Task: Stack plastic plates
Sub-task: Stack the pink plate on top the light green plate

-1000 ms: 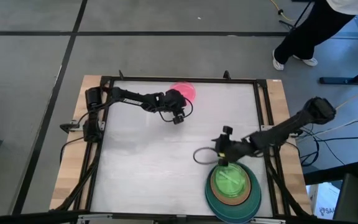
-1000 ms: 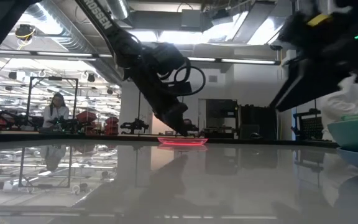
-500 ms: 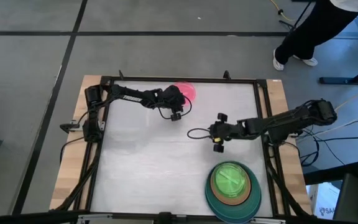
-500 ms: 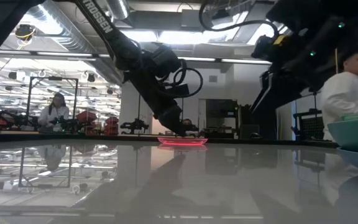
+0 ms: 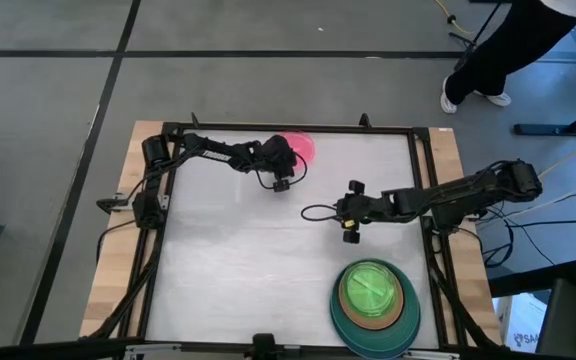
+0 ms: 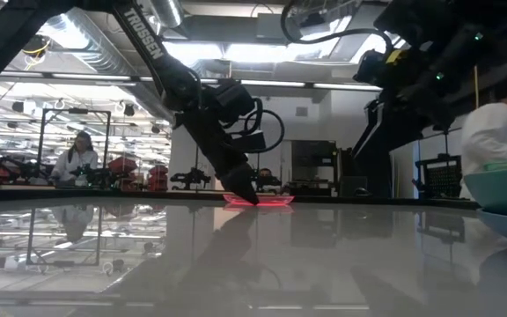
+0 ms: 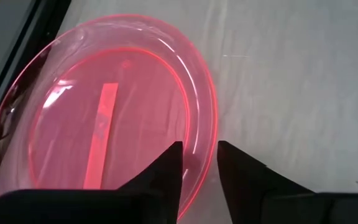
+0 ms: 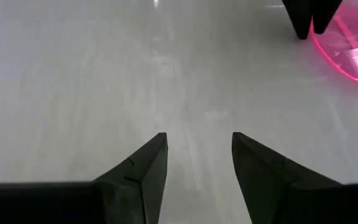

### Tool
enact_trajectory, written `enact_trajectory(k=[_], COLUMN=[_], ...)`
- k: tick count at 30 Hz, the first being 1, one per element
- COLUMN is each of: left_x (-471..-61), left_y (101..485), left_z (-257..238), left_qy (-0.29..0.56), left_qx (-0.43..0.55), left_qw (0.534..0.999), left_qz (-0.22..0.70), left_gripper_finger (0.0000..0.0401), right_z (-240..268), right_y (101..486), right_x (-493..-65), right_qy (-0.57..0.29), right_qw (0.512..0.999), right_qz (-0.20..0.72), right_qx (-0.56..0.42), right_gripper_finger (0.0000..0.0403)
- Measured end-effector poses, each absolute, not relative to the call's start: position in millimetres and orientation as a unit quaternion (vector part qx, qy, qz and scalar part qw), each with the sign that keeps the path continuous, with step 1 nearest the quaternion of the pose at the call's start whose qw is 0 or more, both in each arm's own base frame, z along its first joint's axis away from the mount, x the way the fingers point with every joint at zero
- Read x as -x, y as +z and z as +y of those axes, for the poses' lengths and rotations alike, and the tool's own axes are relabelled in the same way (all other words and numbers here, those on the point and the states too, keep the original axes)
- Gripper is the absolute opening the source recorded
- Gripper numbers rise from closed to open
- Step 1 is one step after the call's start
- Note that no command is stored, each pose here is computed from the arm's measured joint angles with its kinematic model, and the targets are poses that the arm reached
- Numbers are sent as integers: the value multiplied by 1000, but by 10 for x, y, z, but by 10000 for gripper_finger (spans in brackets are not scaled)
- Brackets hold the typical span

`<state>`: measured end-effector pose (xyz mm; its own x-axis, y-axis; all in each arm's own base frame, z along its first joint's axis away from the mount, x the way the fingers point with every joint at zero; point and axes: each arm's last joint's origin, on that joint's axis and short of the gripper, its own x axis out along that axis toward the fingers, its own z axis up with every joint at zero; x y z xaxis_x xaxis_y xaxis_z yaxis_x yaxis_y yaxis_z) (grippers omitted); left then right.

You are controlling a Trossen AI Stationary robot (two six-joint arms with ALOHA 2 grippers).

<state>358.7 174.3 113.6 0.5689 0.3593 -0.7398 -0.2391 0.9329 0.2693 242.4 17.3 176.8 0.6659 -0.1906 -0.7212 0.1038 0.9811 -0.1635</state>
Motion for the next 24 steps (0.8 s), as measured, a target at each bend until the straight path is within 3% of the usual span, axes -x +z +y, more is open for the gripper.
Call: enact_trajectory(k=[4, 11, 24], left_x=[-3584, -3609, -3725], left_y=[1131, 1126, 1411], left_z=[1740, 1688, 1280], left_qy=[166, 159, 141], left_qx=[-74, -91, -137], left_qw=[882, 880, 887], left_qz=[436, 439, 419], left_gripper_finger=[76, 6, 2], right_z=[172, 177, 175], right_y=[1767, 1768, 1802], right_x=[-2423, -2423, -2407], right_qy=[-84, -85, -84], right_qw=[911, 911, 912], right_qz=[401, 400, 399], right_qx=[55, 53, 54], right_gripper_finger=[170, 170, 170])
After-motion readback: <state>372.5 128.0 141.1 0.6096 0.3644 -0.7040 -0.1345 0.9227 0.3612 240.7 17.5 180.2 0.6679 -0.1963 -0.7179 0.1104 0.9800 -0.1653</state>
